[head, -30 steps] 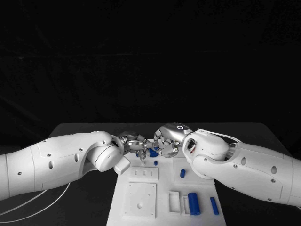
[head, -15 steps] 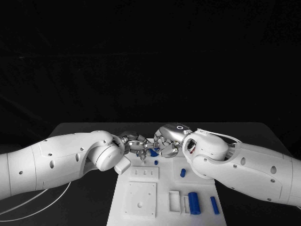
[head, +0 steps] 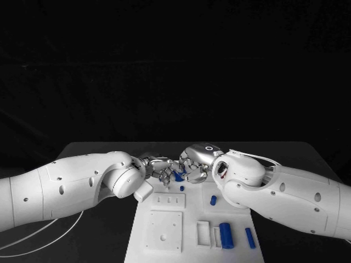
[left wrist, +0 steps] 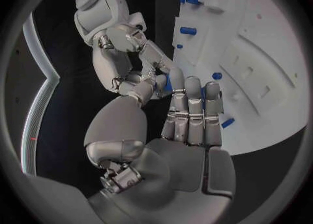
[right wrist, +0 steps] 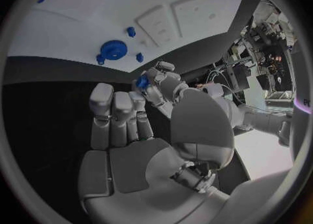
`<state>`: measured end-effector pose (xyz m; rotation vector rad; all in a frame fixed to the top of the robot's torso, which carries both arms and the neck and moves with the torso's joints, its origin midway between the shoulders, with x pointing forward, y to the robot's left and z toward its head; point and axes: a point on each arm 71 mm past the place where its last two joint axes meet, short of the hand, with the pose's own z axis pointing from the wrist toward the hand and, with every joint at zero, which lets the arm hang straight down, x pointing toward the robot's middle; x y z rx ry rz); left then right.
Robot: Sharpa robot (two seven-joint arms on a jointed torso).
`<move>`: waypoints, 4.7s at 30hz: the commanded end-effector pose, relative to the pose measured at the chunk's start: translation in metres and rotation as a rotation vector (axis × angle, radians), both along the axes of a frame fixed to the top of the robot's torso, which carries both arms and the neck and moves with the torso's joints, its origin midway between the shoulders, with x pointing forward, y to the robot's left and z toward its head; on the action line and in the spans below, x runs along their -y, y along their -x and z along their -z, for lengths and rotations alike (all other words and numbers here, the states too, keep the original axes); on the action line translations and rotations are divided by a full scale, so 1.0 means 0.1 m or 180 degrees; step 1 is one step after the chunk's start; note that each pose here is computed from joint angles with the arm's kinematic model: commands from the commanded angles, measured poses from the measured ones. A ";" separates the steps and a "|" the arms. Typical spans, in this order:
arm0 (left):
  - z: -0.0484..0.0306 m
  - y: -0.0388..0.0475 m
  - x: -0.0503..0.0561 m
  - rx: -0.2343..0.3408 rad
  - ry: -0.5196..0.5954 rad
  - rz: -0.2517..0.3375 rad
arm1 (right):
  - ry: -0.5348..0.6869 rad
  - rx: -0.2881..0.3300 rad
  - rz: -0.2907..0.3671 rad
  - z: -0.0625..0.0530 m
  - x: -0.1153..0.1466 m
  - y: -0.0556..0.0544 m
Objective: Assemble the parts on the task board
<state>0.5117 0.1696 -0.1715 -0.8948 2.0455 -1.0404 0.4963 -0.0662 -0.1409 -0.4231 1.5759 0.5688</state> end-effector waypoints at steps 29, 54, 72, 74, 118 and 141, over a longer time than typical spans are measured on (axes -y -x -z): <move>-0.041 -0.009 -0.01 0.0165 -0.0077 0.0011 | 0.0055 -0.0076 0.0044 0.07 0.06 0.00; -0.002 -0.023 -0.14 0.0235 -0.0638 0.0243 | -0.0200 0.0008 0.0516 0.05 0.81 -0.21; 0.133 0.018 -0.12 0.0283 -0.1576 0.0452 | -0.0650 -0.0269 0.1117 -0.10 1.45 -0.57; 0.148 0.026 -0.13 0.0281 -0.1602 0.0428 | -0.0704 -0.0265 0.1150 -0.11 1.48 -0.60; 0.284 0.097 0.03 0.0539 -0.2076 0.0788 | -0.0774 -0.0289 0.1220 -0.14 1.47 -0.70; 0.361 0.113 0.03 0.0493 -0.2109 0.0870 | -0.0760 -0.0309 0.1215 -0.13 1.46 -0.71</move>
